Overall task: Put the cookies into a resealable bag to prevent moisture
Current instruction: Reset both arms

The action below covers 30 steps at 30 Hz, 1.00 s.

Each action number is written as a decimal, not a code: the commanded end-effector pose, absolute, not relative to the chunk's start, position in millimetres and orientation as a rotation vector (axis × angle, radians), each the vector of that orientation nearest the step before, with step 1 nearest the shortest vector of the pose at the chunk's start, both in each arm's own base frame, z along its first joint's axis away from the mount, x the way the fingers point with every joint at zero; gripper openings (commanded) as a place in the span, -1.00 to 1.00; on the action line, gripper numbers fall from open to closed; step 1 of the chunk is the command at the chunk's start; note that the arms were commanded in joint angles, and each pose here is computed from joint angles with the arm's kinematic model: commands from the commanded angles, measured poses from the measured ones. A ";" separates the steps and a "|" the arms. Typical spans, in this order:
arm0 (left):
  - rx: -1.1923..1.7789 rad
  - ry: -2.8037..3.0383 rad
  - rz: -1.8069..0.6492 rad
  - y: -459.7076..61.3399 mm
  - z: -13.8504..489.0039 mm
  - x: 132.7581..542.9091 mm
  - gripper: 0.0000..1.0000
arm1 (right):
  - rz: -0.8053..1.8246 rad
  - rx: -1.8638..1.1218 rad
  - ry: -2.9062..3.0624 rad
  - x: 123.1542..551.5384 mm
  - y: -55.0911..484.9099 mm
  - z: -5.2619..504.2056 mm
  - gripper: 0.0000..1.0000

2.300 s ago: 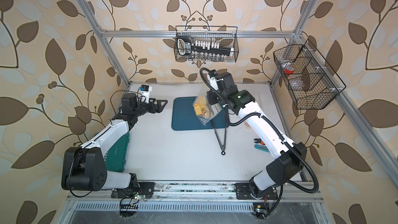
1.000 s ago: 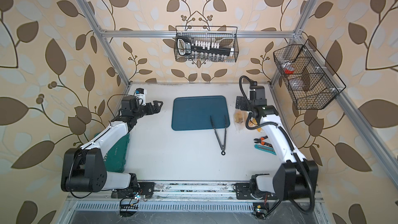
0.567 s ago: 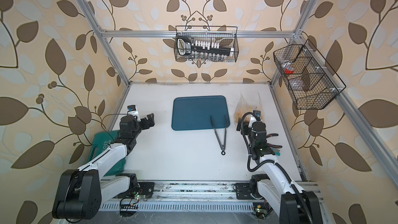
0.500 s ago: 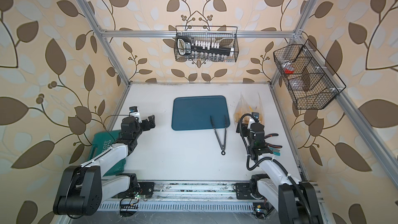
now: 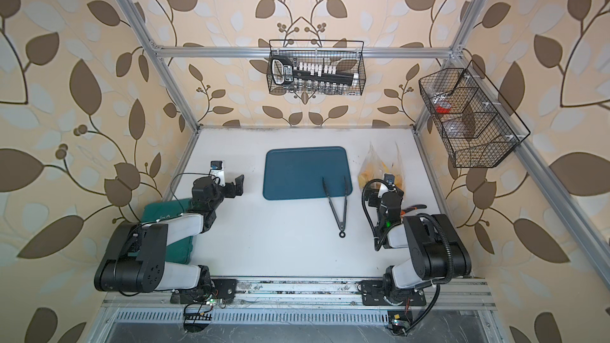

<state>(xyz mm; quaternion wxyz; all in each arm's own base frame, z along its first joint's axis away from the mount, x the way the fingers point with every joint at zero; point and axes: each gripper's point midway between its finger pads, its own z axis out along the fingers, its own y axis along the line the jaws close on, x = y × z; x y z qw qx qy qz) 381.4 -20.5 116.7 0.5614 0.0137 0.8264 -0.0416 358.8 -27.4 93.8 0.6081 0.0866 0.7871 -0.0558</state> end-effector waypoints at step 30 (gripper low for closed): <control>0.011 1.978 -0.085 -15.9 77.4 380.2 0.98 | -0.110 0.165 1.759 366.9 -22.0 112.3 0.99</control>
